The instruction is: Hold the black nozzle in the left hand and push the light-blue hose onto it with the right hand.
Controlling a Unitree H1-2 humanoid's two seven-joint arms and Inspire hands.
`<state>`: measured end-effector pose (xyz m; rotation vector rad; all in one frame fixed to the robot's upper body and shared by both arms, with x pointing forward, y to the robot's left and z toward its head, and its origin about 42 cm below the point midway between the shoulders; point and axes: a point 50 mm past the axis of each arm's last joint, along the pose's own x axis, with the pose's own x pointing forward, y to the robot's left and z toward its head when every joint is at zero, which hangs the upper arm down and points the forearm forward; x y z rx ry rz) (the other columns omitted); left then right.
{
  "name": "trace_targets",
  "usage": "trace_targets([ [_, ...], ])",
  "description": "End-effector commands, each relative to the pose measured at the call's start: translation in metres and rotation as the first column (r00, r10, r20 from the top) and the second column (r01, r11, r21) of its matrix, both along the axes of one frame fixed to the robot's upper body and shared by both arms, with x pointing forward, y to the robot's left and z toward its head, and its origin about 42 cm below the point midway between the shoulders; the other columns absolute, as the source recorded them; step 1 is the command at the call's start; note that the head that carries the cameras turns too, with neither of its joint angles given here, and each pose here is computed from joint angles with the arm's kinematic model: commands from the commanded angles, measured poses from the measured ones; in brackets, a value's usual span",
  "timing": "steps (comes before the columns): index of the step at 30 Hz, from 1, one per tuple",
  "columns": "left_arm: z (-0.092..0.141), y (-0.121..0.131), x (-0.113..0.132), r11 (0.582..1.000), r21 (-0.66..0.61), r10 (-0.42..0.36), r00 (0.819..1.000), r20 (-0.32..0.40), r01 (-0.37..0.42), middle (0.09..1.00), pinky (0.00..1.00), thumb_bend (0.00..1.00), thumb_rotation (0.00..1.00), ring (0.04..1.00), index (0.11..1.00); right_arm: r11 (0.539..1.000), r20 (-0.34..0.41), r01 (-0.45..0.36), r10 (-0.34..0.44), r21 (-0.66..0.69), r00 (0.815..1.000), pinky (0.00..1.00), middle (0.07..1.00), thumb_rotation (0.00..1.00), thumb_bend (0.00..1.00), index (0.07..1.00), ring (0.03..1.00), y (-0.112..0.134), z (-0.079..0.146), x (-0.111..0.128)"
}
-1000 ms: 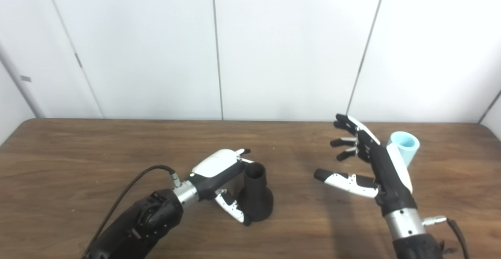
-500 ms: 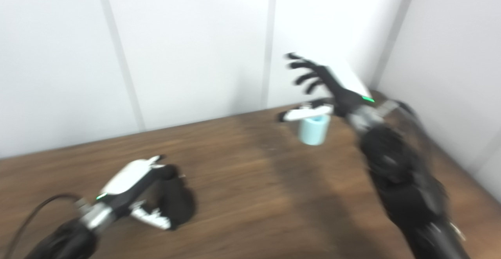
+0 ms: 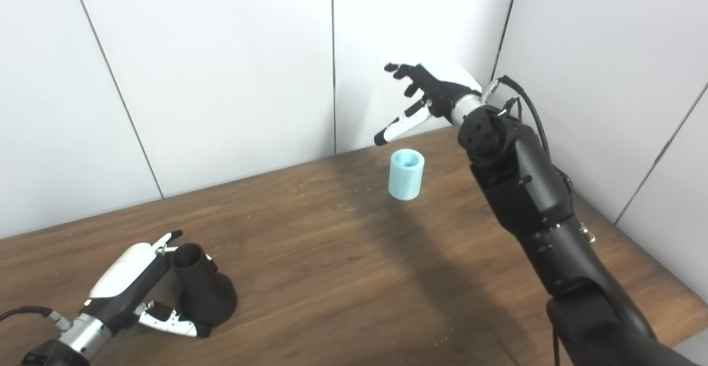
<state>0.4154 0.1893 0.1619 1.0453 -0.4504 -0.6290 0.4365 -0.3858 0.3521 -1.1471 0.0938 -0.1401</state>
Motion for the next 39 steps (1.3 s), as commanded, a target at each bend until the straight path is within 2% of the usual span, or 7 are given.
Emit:
trace_targets([
  [1, -0.023, 0.029, -0.004, 0.99, 0.133, 0.045, 0.998, -0.051, -0.038, 0.474, 1.0, 0.53, 0.0, 0.648, 0.489, 1.0, 0.032, 0.01, -0.01, -0.019, 0.999, 0.62, 0.867, 0.31, 0.88, 0.888, 0.797, -0.002, 0.029, 0.01],
  [9, -0.022, 0.033, -0.004, 0.991, 0.132, 0.04, 0.998, -0.05, -0.033, 0.478, 1.0, 0.53, 0.0, 0.649, 0.486, 1.0, -0.125, 0.028, -0.028, -0.002, 0.992, 0.74, 0.905, 0.33, 0.89, 0.901, 0.861, -0.006, 0.004, 0.024],
  [14, -0.022, 0.033, -0.003, 0.991, 0.127, 0.039, 0.998, -0.055, -0.031, 0.479, 1.0, 0.53, 0.0, 0.649, 0.486, 1.0, -0.252, 0.013, -0.009, 0.012, 0.968, 0.7, 0.933, 0.34, 0.96, 0.91, 0.856, -0.007, -0.005, 0.026],
  [17, -0.022, 0.032, -0.004, 0.992, 0.124, 0.037, 0.998, -0.058, -0.03, 0.482, 1.0, 0.53, 0.0, 0.648, 0.484, 1.0, -0.301, 0.019, -0.021, -0.011, 0.954, 0.82, 0.942, 0.34, 1.0, 0.909, 0.9, -0.007, -0.008, 0.027],
  [26, -0.023, 0.03, -0.008, 0.993, 0.117, 0.032, 0.998, -0.062, -0.025, 0.481, 1.0, 0.53, 0.0, 0.643, 0.484, 0.996, -0.334, 0.053, -0.074, -0.073, 0.94, 0.89, 0.944, 0.31, 1.0, 0.912, 0.929, -0.014, -0.019, 0.03],
  [33, -0.024, 0.031, -0.008, 0.992, 0.121, 0.033, 0.997, -0.071, -0.024, 0.471, 1.0, 0.53, 0.0, 0.641, 0.492, 0.993, -0.324, 0.077, -0.101, -0.085, 0.941, 0.76, 0.914, 0.24, 0.97, 0.898, 0.859, -0.019, -0.026, 0.032],
  [39, -0.025, 0.032, -0.009, 0.992, 0.122, 0.033, 0.997, -0.072, -0.024, 0.47, 1.0, 0.53, 0.0, 0.641, 0.492, 0.992, -0.268, 0.097, -0.114, -0.075, 0.957, 0.72, 0.875, 0.19, 0.95, 0.859, 0.831, -0.02, -0.032, 0.032],
])
